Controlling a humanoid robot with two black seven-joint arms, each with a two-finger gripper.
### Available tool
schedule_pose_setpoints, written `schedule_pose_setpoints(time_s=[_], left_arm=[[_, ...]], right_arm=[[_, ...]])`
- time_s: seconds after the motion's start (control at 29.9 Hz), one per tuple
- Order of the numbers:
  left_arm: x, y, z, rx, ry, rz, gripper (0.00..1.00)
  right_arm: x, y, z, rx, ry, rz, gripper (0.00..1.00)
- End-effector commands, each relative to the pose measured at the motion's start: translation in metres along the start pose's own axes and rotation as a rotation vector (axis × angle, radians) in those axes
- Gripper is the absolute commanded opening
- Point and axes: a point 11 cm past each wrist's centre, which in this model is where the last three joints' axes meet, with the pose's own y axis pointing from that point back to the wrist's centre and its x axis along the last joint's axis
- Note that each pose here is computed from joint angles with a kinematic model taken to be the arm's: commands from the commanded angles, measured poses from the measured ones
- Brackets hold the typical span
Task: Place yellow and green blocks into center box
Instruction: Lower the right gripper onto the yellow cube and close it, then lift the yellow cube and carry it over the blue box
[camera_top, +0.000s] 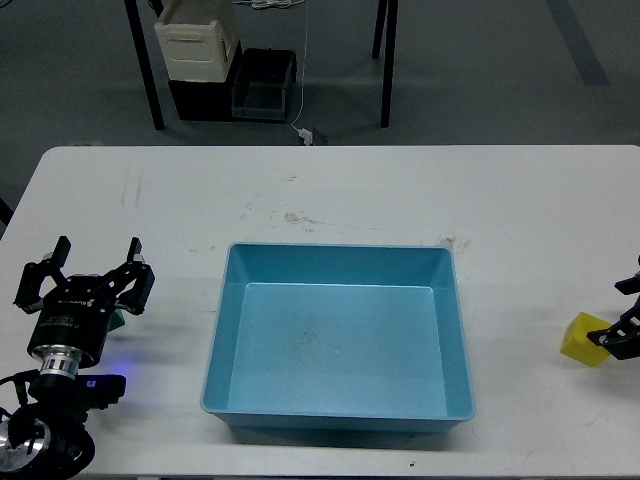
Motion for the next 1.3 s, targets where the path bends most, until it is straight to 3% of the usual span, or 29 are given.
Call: schedule_pose_setpoints(time_s=[0.0,0.63,0.77,0.9,1.0,1.27], left_arm=[[0.000,0.000,0.000,0.000,0.000,0.000,1.00],[0.000,0.000,0.000,0.001,-0.001,0.002,1.00],[0.000,0.000,0.000,0.000,0.000,0.000,1.00],[0.000,0.000,0.000,-0.001,-0.001,0.001,1.00],[0.001,0.000,0.000,-0.001,-0.002,0.002,1.00],[0.002,0.000,0.001,-0.003,-0.004,0.005,1.00]], right_arm=[[0.005,-0.005,-0.005,0.016,0.012,0.005,0.99],[-0.005,-0.025,-0.011,0.042,0.001,-0.032,0.95],[-0.003,-0.027,-0.013,0.046,0.006,-0.027,0.82],[-0.002,-0.030,-0.013,0.050,0.009,-0.032,0.52],[-0.006,-0.030,-0.012,0.045,0.005,-0.045,0.45],[0.003,-0.020,0.009,-0.017,-0.002,-0.019,0.15]])
